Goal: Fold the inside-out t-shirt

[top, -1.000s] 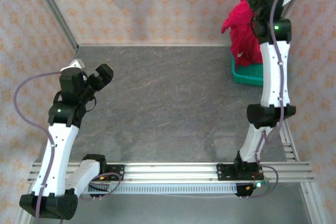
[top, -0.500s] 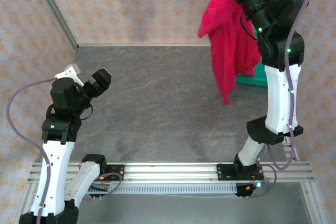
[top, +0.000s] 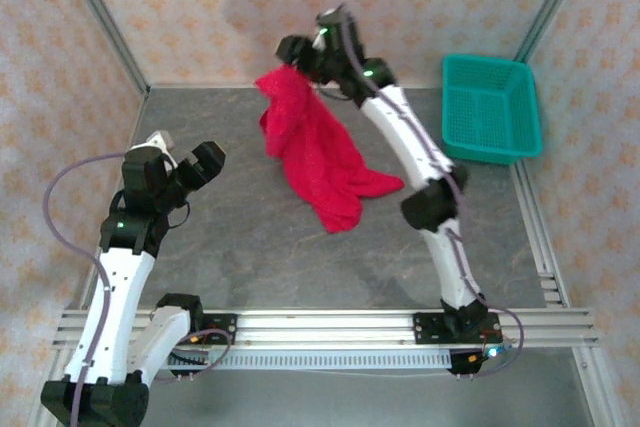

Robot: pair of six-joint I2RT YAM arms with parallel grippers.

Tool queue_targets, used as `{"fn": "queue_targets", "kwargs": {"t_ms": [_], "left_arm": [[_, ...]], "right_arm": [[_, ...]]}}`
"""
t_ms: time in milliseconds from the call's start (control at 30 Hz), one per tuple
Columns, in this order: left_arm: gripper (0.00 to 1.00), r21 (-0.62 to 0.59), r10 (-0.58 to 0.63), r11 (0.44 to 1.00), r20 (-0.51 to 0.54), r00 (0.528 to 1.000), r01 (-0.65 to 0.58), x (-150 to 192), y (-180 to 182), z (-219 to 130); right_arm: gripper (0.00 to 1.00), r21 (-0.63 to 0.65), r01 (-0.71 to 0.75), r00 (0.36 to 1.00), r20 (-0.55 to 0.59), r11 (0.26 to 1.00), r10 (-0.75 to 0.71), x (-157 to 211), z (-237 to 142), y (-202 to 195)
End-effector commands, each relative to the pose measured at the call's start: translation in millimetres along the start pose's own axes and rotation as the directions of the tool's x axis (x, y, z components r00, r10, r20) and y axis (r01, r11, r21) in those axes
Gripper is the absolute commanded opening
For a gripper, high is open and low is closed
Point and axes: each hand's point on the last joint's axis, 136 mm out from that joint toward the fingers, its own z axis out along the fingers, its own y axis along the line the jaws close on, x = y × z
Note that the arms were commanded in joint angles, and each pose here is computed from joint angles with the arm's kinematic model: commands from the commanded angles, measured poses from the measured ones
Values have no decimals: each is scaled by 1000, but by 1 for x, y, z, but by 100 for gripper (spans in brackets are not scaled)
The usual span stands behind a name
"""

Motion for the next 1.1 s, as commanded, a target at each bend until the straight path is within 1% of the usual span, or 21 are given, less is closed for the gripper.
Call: {"fn": "queue_targets", "kwargs": {"t_ms": [0, 67, 167, 233, 300, 400, 500, 600, 667, 700, 767, 833, 900, 1033, 1067], "left_arm": [[97, -19, 26, 999, -13, 1000, -27, 4, 8, 7], [97, -62, 30, 998, -21, 999, -32, 8, 19, 14], [96, -84, 0, 996, -39, 999, -4, 18, 33, 33], [96, -86, -30, 996, -62, 998, 24, 25, 38, 49], [95, -90, -50, 995, -97, 994, 42, 33, 41, 68], [94, -110, -54, 993, -141, 989, 38, 41, 44, 95], [93, -149, -55, 988, -193, 980, 27, 52, 50, 124], [88, -198, -63, 980, -249, 967, 13, 62, 59, 150], [80, -256, -71, 967, -266, 961, 1, 65, 71, 165], [78, -286, -72, 958, -269, 960, -8, 66, 78, 170], [76, -344, -76, 939, -256, 964, -17, 64, 90, 180], [74, -373, -88, 928, -238, 967, -7, 63, 98, 190], [71, -375, -105, 927, -234, 966, 10, 63, 99, 203], [62, -385, -145, 922, -268, 953, 32, 69, 103, 233], [61, -389, -154, 920, -273, 950, 38, 70, 104, 239]], "right_arm": [[99, 147, 25, 998, -65, 989, -15, 6, -16, -35], [99, 287, 70, 995, -82, 955, -48, 6, -33, -67], [99, 488, 166, 982, -165, 857, -96, 28, -68, -114], [99, 560, 199, 972, -216, 804, -90, 51, -91, -142], [99, 611, 201, 971, -228, 766, -73, 77, -115, -171], [99, 615, 134, 983, -183, 777, -25, 116, -141, -202], [99, 590, 27, 983, -163, 807, 86, 159, -157, -218], [83, 557, -32, 967, -192, 830, 166, 199, -156, -222], [74, 549, -51, 954, -221, 834, 204, 220, -153, -225], [71, 544, -62, 948, -231, 837, 220, 228, -149, -225], [71, 539, -75, 937, -248, 839, 244, 242, -142, -227], [71, 533, -73, 933, -262, 843, 247, 250, -135, -226], [71, 529, -74, 927, -277, 846, 254, 257, -127, -225], [72, 537, -73, 910, -309, 840, 277, 272, -112, -228], [72, 542, -73, 908, -311, 837, 281, 275, -110, -229]]}}
